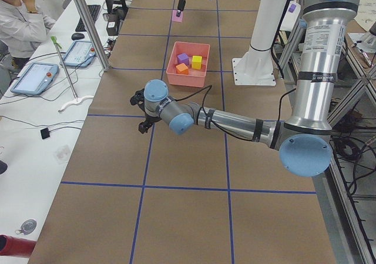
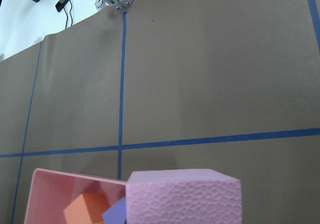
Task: Place blocks into pink bin with both arms
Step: 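Lower the pink cube into the bin with the right gripper and release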
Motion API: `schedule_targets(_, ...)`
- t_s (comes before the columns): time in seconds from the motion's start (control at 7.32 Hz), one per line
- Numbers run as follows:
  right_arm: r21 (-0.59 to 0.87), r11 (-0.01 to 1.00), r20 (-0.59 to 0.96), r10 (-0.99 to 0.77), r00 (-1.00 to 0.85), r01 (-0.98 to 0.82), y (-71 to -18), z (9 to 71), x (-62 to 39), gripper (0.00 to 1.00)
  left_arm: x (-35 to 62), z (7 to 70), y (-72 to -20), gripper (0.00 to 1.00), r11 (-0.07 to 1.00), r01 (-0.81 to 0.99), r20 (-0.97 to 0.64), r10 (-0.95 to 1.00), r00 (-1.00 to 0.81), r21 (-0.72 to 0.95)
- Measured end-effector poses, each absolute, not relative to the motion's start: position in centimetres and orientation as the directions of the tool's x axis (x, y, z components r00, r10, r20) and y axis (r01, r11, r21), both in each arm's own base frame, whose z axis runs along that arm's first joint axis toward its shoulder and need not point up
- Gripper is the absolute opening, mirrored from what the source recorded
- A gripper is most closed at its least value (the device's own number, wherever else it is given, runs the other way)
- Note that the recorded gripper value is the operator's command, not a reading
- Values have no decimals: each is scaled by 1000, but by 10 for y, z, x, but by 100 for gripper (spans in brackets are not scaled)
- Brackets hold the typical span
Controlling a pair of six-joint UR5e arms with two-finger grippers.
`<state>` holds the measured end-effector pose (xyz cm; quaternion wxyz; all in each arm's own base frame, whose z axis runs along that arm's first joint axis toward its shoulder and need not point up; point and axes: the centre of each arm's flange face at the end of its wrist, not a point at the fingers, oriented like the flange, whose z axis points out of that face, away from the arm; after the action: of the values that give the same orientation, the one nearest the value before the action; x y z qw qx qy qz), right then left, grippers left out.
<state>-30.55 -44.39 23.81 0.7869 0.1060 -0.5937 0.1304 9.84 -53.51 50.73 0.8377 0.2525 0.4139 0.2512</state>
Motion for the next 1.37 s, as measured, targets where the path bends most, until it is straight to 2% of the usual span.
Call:
schedule_targets(0.27,-32,925,937,159,311,-378,-411,154,-392,0,86,523,-534,100,760,-221,-568,616,547,611)
schedule_targets(0.41,-41,921,927,179,329,-386,-393,132,-425,0,78,538,-531,100,777,-218,-577,596,559,591)
schedule_targets(0.55,-42,917,920,190,343,-396,-376,120,-459,31,70,553,-529,100,793,-212,-587,574,571,571)
schedule_targets(0.68,-33,914,915,191,356,-404,-359,111,-492,81,63,559,-528,100,801,-204,-590,562,579,562)
schedule_targets(0.82,-22,909,912,189,363,-416,-345,103,-520,99,61,561,-528,100,804,-200,-592,557,583,559)
schedule_targets(1.37,30,887,888,189,419,-462,-327,84,-563,100,58,566,-527,100,817,-192,-603,539,588,544)
